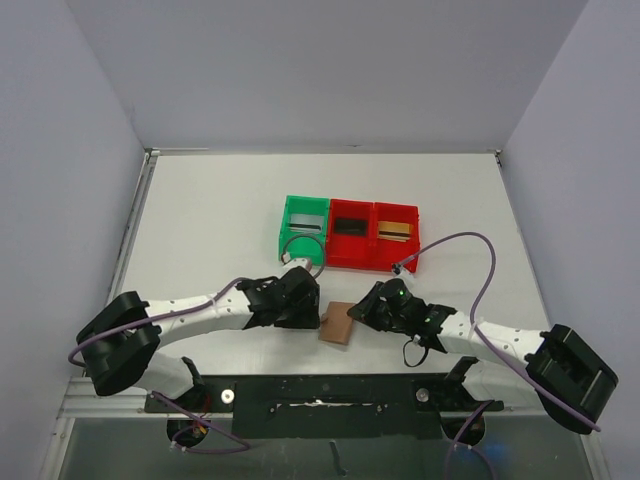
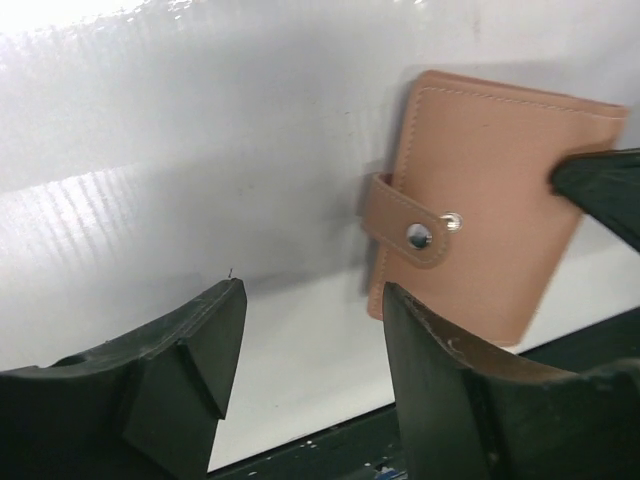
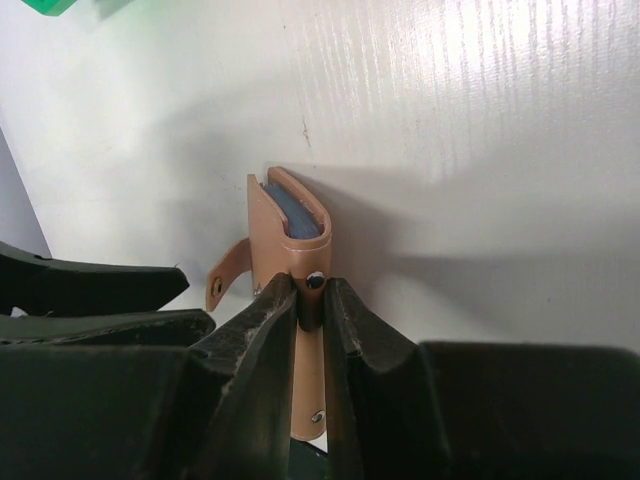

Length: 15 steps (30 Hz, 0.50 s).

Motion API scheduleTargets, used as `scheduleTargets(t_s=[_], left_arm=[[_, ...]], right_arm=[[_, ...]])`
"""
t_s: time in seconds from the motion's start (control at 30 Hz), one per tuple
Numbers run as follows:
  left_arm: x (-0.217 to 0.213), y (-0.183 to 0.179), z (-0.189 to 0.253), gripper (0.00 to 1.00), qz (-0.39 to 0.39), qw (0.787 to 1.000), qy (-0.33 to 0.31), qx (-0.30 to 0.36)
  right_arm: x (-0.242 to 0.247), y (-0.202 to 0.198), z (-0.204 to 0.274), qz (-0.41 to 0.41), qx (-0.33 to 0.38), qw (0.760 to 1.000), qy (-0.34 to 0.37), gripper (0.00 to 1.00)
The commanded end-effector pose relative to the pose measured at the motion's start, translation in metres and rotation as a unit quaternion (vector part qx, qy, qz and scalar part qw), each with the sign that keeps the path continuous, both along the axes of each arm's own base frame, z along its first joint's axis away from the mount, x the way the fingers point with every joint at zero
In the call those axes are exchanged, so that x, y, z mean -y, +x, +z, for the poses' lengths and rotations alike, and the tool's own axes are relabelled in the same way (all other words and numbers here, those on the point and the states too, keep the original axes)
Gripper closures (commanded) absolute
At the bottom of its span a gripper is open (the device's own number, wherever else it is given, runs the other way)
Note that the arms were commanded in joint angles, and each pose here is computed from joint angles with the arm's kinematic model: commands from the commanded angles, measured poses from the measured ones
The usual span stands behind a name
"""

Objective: Take the credit cards out of the card holder

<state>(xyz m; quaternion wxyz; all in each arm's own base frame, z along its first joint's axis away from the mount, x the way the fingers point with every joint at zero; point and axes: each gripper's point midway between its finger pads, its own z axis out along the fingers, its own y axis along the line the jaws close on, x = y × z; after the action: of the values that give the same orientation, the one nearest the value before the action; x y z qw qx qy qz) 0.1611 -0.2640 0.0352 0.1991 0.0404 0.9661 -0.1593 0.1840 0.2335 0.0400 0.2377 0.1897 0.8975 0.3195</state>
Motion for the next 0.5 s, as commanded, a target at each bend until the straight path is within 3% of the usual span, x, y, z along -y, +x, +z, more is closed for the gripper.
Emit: scheduleTargets(t_s=[0.0, 0.13, 0.37, 0.47], left_arm=[[0.04, 0.021, 0.042, 0.43, 0.001, 0.994, -0.097, 0.043], [0.054, 0.026, 0.044, 0.43, -0.008, 0.993, -0.11, 0.045], [0.048, 0.031, 0.02, 0.43, -0.005, 0.998, -0.056, 0.035], [0.036, 0.031, 0.012, 0.53, 0.005, 0.999, -0.025, 0.034]], right_arm=[[-0.004, 0.008, 0.005, 0.003, 0.014, 1.0, -0.001, 0.85], [-0.005, 0.009, 0.004, 0.004, 0.012, 1.0, -0.003, 0.85], [-0.002, 0.008, 0.003, 0.003, 0.009, 1.0, 0.001, 0.85], [-0.001, 0.008, 0.003, 0.001, 0.009, 1.0, 0.002, 0.85]])
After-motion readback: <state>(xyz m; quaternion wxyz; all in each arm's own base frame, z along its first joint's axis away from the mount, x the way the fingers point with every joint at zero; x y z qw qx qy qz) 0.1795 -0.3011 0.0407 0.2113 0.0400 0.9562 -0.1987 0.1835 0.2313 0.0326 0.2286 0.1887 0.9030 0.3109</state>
